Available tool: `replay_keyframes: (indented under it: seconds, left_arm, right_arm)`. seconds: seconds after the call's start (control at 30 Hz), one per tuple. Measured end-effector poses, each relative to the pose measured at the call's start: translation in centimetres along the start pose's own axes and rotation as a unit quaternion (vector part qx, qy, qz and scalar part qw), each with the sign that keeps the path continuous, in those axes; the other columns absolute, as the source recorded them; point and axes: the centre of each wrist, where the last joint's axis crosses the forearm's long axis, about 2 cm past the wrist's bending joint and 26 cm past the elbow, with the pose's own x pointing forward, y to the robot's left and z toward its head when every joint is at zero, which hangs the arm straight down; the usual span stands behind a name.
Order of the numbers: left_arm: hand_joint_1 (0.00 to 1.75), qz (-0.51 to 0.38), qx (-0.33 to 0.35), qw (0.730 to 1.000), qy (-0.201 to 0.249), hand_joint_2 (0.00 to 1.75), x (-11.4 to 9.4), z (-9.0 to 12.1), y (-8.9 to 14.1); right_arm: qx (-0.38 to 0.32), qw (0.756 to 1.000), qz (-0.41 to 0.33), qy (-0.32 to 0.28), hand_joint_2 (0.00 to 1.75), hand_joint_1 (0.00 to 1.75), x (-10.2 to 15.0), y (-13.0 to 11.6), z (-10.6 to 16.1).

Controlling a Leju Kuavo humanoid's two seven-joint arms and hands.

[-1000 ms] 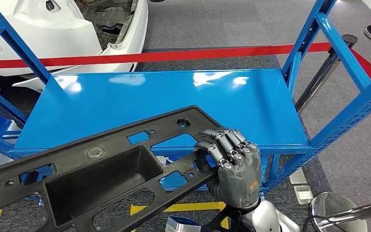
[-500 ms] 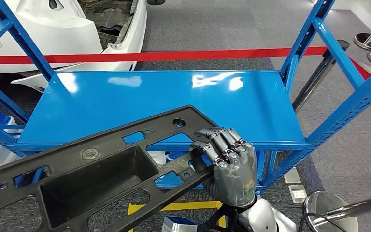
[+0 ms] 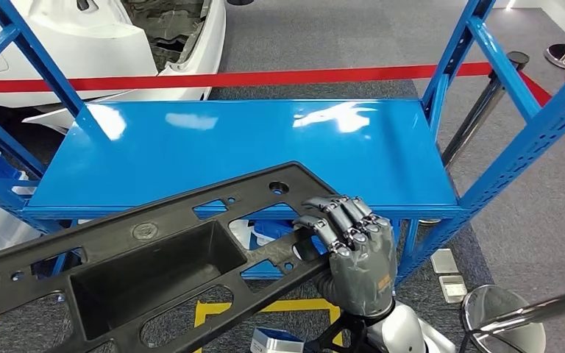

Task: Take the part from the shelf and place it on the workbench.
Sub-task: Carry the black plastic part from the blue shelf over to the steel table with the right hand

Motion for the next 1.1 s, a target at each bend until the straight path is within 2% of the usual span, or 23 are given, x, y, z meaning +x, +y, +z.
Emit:
replay_keyframes:
  seconds: [1.1]
  left_arm:
    - [0.00,0.002,0.001,1.000,0.000,1.75,-0.07,0.06,-0.03]
  right_arm:
    - [0.008,1.000,0.007,0.002,1.75,1.75,0.12,0.04,0.40]
